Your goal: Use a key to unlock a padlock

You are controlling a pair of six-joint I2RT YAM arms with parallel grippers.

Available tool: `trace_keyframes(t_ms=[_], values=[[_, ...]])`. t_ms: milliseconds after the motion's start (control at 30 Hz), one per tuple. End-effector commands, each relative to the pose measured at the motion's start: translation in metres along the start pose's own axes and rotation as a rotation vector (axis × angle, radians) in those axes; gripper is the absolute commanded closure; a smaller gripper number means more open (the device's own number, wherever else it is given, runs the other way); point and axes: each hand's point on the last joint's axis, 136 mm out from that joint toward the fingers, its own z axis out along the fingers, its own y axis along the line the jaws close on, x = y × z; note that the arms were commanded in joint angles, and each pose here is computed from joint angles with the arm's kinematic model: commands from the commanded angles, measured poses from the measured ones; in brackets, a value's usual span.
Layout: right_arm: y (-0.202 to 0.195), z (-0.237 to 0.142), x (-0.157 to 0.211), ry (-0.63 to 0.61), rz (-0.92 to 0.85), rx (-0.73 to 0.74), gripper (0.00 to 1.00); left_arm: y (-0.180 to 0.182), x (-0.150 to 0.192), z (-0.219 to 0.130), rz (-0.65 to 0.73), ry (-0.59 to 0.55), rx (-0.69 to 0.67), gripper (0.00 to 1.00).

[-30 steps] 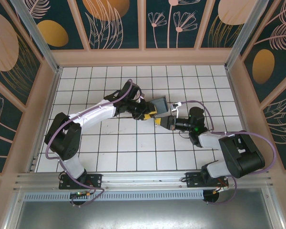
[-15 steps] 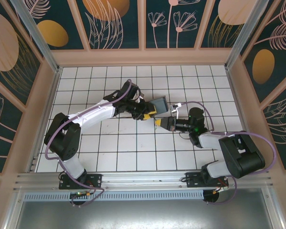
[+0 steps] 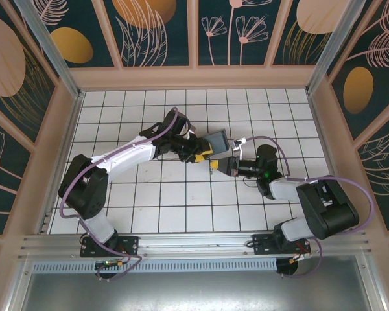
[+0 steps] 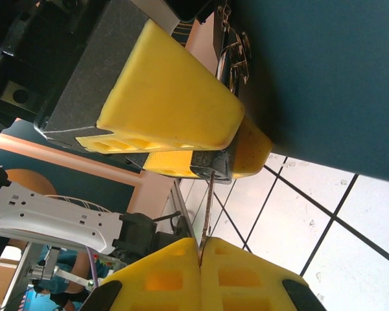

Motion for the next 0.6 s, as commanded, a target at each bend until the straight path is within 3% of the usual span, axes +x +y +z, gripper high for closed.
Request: trace_keyframes(t_ms=[0,567], values=[[0.012,0.002,-0.013,-0.023,-0.058,-0.031,1.00,-0.028,0.008,-0.016,0.093,0.008,0.094,0.82],[0.006,0.015,-0.051,-0.082,-0.037,0.050,0.99,-0.030,0.036,-0.010,0.127,0.081,0.083,0.85]])
